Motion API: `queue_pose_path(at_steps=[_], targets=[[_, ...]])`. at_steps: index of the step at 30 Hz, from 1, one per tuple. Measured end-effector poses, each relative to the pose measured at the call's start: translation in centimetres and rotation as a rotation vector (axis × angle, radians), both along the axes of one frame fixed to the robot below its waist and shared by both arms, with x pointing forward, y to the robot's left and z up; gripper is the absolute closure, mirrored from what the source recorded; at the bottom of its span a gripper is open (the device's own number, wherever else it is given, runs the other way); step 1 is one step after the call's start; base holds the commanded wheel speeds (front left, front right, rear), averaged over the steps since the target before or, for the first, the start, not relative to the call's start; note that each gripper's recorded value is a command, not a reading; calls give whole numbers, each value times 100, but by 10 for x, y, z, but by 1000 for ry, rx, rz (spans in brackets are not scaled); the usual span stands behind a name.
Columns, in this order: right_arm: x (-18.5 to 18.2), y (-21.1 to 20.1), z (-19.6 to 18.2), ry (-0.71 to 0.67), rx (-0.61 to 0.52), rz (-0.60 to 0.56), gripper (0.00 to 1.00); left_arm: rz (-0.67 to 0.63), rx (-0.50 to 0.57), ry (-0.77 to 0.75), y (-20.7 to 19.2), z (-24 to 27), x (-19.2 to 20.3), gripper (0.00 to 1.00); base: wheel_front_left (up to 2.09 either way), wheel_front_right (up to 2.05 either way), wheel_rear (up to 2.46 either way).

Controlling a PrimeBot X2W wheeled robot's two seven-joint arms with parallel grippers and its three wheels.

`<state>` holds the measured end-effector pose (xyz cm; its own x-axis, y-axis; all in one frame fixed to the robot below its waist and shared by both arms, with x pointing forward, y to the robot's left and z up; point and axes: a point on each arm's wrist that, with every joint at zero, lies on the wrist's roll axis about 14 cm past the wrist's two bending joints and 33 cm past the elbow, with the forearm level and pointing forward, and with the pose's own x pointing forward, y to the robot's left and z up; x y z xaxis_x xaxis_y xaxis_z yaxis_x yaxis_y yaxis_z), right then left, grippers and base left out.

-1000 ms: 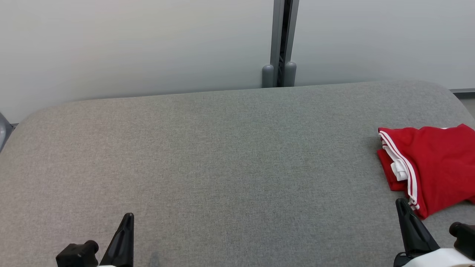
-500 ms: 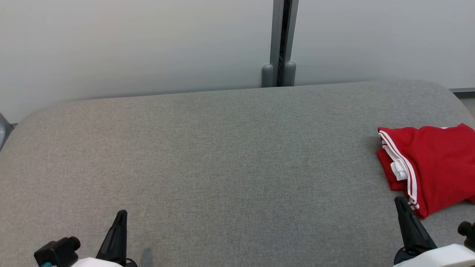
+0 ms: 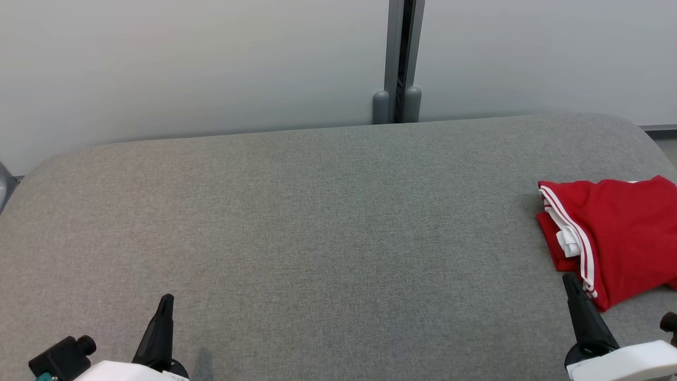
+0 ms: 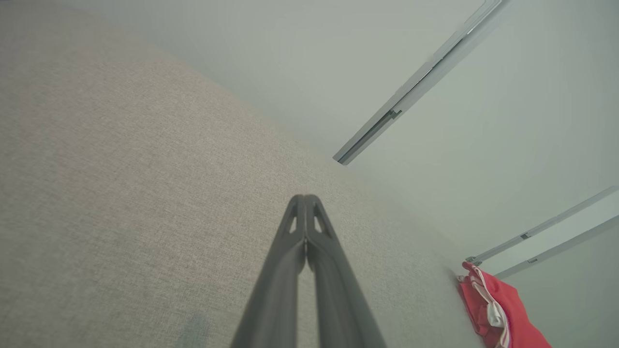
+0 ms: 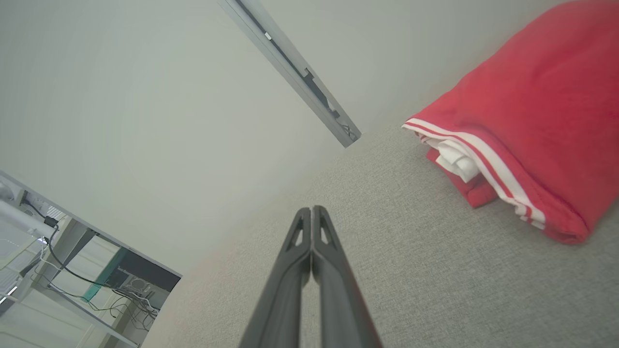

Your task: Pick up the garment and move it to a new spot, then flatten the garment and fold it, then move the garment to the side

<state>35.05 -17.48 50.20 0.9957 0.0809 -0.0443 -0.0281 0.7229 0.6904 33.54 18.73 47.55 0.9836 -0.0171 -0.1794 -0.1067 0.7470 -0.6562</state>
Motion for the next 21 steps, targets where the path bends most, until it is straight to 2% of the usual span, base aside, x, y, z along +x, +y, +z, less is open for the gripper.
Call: queue_pose_path(at_steps=[21], targets=[[7,-2,0,6,250,-18,100,43,-260,-15,6,3,7,100,0,0,0]])
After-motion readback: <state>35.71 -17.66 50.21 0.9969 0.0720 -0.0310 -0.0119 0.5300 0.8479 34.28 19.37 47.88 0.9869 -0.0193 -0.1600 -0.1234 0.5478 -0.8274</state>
